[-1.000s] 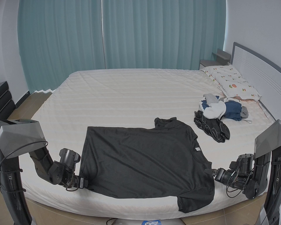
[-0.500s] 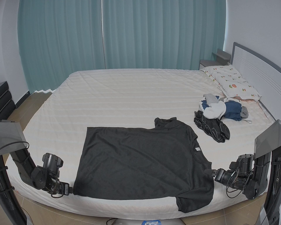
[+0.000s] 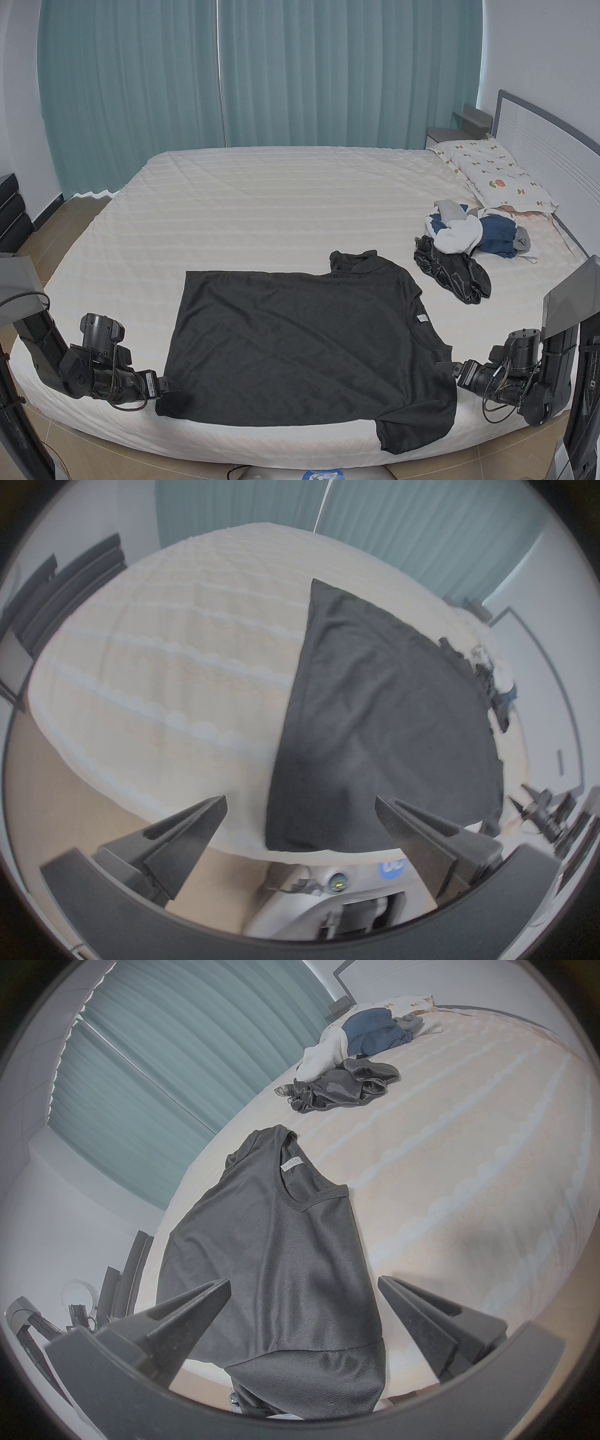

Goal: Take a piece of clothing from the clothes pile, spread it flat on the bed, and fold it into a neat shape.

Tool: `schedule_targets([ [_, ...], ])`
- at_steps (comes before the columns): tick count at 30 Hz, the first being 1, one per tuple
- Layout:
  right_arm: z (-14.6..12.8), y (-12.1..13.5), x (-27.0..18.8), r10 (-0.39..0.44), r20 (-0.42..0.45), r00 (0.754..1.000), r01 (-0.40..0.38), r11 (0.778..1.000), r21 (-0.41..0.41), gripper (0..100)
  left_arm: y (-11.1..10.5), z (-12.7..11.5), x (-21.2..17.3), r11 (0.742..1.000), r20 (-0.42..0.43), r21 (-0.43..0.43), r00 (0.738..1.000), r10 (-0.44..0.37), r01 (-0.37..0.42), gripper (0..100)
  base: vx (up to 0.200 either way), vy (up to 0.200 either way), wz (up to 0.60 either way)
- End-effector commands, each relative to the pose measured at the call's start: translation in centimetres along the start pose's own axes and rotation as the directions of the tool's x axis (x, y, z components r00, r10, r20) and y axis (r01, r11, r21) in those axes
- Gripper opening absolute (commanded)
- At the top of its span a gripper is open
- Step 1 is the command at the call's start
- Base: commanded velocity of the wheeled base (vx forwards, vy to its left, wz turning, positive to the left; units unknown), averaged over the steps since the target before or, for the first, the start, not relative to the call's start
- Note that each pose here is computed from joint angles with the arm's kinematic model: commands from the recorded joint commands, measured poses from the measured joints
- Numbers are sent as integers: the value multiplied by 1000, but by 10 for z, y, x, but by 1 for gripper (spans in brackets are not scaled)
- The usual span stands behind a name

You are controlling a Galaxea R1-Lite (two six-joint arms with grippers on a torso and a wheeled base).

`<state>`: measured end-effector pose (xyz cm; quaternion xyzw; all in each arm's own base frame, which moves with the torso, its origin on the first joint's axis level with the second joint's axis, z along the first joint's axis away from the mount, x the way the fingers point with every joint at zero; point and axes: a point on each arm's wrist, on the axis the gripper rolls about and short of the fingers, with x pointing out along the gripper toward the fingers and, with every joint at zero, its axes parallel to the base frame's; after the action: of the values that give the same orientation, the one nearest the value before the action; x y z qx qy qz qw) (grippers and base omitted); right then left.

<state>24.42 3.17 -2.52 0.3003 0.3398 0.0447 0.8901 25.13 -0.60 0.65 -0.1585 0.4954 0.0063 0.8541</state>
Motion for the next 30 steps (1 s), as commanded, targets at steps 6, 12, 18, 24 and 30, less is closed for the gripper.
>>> schedule_targets([
  [6,-4,-2,-1,-2,-15,1000,2,1000,2,100,-1,-5,7,994,-12,-92,998,-62,61,100,0,0,0],
  [12,-10,-7,0,-23,-46,999,23,1000,-4,100,7,-21,25,994,-34,-98,998,-47,44,100,0,0,0],
  [18,-11,-7,0,-24,-53,998,24,1000,-2,100,9,-30,25,994,-32,-97,998,-46,42,100,0,0,0],
  [24,-15,-8,-1,-35,-74,997,34,999,-16,100,2,-36,25,996,-52,-69,997,-56,52,100,0,0,0],
  [30,-22,-5,-4,-35,-105,994,31,999,-38,100,1,-38,26,998,-54,-58,998,-33,30,0,0,0,0],
])
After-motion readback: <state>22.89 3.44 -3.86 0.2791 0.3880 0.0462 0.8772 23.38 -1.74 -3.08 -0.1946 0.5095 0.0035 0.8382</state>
